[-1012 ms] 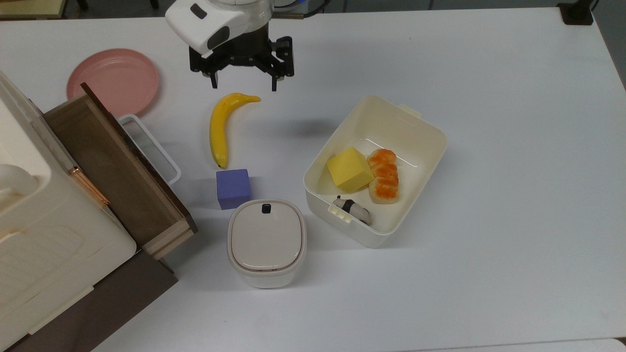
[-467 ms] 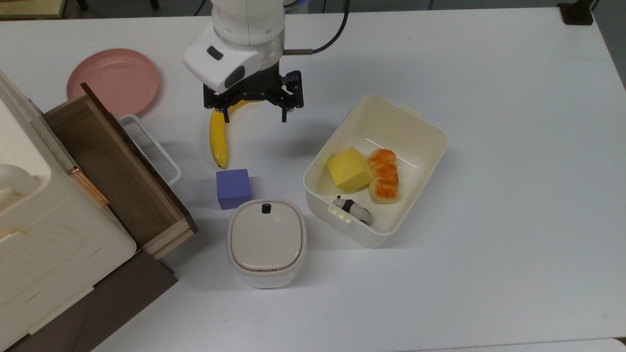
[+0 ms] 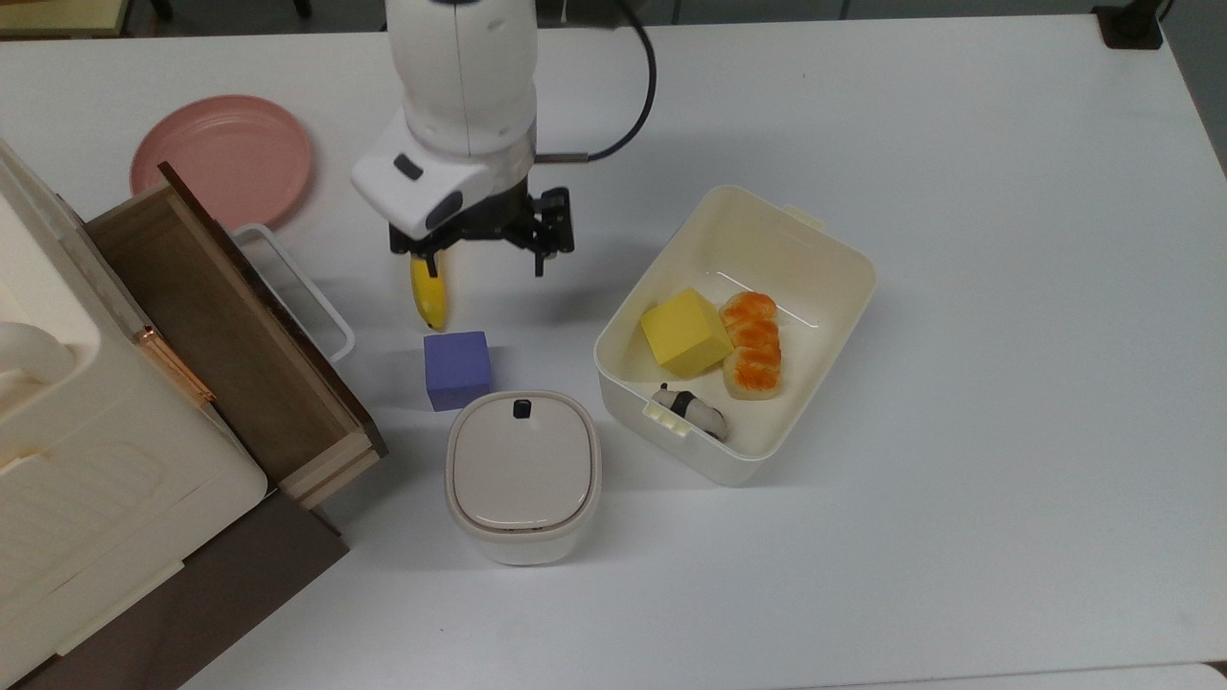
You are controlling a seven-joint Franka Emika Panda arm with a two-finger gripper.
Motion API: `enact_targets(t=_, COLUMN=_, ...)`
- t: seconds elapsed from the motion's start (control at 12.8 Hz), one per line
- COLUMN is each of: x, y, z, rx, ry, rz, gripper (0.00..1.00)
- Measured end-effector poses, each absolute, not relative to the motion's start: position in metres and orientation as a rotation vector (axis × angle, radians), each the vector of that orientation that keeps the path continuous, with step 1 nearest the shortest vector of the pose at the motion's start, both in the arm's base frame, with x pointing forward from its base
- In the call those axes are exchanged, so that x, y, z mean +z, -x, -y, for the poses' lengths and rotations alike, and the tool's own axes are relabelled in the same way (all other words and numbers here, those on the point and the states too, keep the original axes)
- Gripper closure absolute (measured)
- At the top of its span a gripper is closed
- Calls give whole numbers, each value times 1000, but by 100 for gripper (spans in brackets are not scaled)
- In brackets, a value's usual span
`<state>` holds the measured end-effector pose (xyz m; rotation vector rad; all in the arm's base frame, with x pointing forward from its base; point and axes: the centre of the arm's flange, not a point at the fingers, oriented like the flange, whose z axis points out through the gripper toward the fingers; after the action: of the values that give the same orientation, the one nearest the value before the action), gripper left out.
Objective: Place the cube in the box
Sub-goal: 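Lower the open gripper over the purple cube beside the banana, then close the gripper on the purple cube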
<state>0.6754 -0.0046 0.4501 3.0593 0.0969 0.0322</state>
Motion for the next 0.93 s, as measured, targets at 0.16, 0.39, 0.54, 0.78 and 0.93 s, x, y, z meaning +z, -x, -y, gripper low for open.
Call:
enact_targets(t=0.16, x=422, y=-685, z=9, rx=48, ry=-3053, rz=-108, gripper=0)
enact_targets(t=0.39, x=395, y=-696, z=16, rx=73, ry=-3053, rz=-126, gripper=0)
enact_targets(t=0.54, x=385, y=-699, z=23, rx=76, ry=-3048, rz=-165, gripper=0)
enact_targets(t=0.78, x=366, y=-703, z=31, rx=71, ry=-3030, rz=-222, gripper=0)
enact_targets(t=0.93, x=349, y=-706, z=32, rx=68, ry=-3013, rz=-243, gripper=0)
